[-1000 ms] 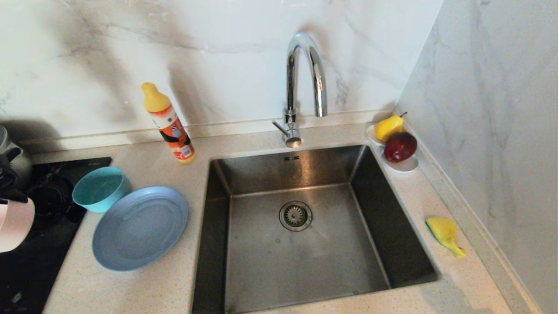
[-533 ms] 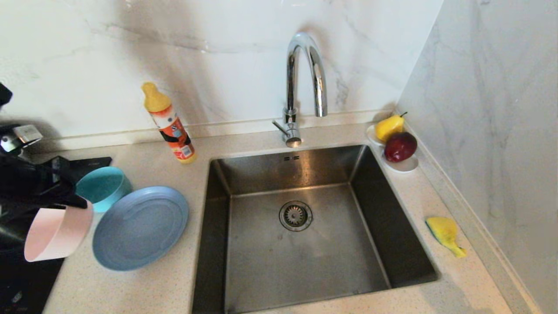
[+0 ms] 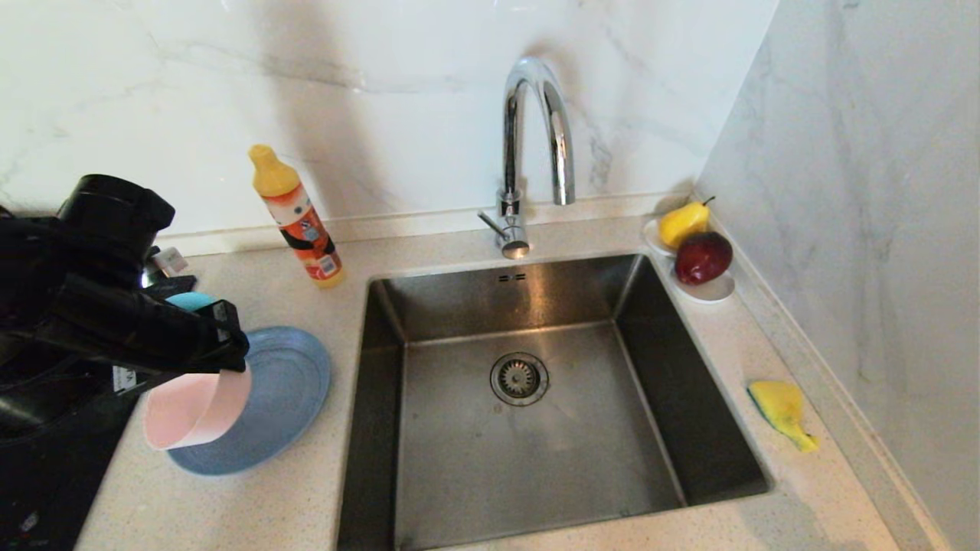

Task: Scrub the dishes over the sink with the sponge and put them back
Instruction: Place the bowl on the plate

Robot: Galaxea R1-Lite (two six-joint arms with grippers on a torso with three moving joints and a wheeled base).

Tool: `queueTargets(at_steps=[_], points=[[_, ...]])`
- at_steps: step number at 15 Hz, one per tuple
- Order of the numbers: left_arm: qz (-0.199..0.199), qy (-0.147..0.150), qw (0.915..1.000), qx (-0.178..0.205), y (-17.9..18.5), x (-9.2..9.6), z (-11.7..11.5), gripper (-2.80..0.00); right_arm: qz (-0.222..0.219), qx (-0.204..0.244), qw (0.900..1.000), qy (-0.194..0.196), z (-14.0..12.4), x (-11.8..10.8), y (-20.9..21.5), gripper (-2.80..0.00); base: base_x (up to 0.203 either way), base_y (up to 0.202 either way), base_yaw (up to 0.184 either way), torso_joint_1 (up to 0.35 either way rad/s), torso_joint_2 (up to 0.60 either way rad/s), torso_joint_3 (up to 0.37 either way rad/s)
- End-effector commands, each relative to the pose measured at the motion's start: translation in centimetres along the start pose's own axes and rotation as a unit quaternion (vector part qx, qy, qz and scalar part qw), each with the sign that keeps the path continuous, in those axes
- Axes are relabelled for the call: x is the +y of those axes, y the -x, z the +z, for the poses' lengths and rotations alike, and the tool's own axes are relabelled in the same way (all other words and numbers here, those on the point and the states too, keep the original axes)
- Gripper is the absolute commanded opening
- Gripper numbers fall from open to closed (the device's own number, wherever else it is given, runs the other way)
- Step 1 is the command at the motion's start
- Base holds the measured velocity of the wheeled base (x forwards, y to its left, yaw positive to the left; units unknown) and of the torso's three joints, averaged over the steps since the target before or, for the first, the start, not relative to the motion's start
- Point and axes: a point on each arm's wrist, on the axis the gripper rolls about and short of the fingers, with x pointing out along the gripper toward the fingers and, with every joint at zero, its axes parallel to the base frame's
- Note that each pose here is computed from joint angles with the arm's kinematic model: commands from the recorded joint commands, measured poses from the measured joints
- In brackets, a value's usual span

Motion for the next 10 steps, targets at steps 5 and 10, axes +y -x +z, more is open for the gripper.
queueTargets(at_steps=[5,10], points=[[0.02,0.003,0.9998,-0.007,-3.6,-0.7,1.7,-2.8,0.0,-0.001,1.0,0.0,0.0,0.0,0.0,-2.8,0.0,0.0,0.0,0.0,0.0,0.0],[0.018,0.002,0.9997,-0.017,-3.4,-0.9,2.1,0.0,0.0,-0.001,1.0,0.0,0.0,0.0,0.0,-2.8,0.0,0.0,0.0,0.0,0.0,0.0]])
